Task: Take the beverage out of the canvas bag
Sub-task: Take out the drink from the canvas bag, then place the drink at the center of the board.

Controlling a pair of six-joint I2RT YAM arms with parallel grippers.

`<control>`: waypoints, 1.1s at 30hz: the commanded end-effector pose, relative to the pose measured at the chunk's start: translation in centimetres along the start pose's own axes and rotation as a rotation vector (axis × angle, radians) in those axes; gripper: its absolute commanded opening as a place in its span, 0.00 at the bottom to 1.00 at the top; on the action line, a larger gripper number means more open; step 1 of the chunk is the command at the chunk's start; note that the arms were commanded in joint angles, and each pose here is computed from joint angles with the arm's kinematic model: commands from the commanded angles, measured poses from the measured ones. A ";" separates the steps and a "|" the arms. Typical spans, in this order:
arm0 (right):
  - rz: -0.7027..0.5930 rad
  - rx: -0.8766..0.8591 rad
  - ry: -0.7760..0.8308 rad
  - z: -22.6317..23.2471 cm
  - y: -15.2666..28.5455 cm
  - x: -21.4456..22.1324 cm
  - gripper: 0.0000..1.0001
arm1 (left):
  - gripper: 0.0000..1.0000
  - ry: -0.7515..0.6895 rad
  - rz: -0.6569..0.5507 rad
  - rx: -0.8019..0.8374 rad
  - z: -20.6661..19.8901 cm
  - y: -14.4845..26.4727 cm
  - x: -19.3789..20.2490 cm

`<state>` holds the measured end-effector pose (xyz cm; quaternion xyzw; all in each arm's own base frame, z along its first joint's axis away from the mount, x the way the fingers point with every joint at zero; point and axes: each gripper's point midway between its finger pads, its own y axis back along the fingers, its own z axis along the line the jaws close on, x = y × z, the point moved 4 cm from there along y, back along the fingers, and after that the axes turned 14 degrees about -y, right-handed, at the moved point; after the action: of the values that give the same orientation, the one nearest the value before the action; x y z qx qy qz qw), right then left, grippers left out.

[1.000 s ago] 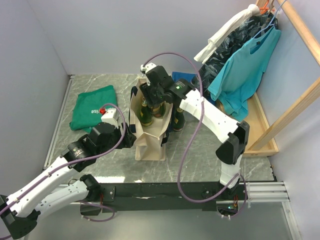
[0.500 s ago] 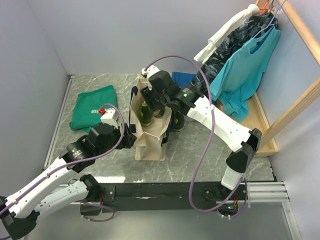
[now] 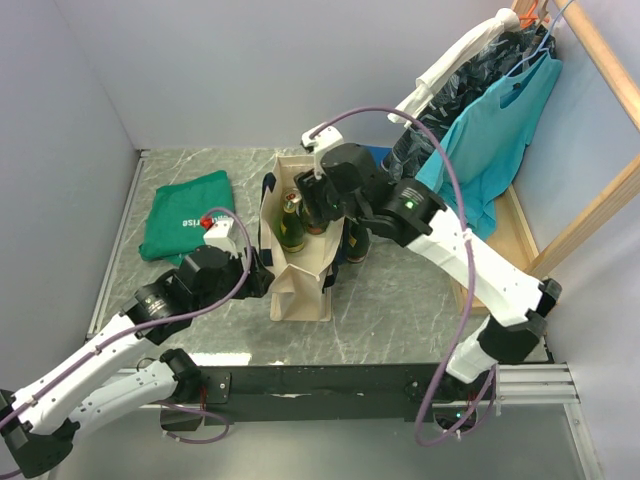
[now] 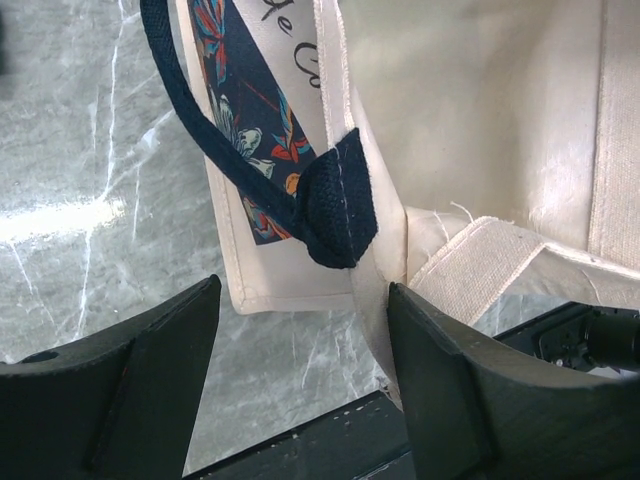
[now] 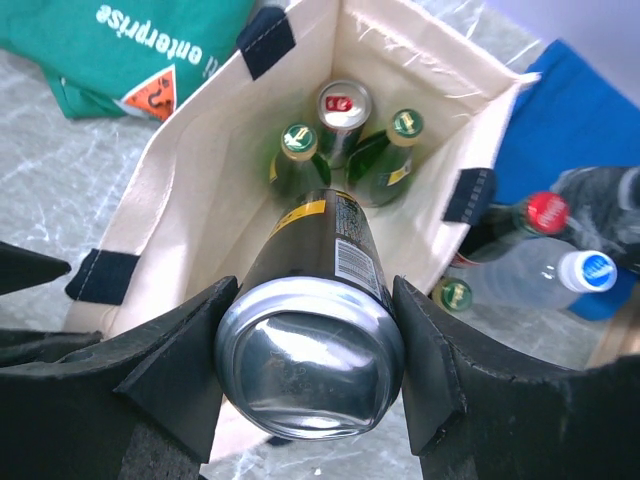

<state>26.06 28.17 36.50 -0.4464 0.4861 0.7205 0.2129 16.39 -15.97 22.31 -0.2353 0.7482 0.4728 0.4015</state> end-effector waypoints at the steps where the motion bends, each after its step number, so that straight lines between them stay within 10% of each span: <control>1: -0.189 0.012 -0.060 -1.2 4.7 -3.6 0.00 | 0.74 -0.012 -0.015 0.038 -0.5 0.8 -0.3; 20: -0.300 0.142 -0.112 -5.4 9.6 -3.2 0.00 | 0.76 0.002 -0.040 0.020 -0.2 1.3 -0.5; 33: -0.328 0.259 -0.179 -9.4 10.7 -1.7 0.00 | 0.97 0.006 -0.064 0.018 0.0 1.8 -0.8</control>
<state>22.45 17.44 39.87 -0.4400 0.5089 0.6548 0.3444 16.01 -15.36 23.35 -0.2571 0.7445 0.4603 0.4096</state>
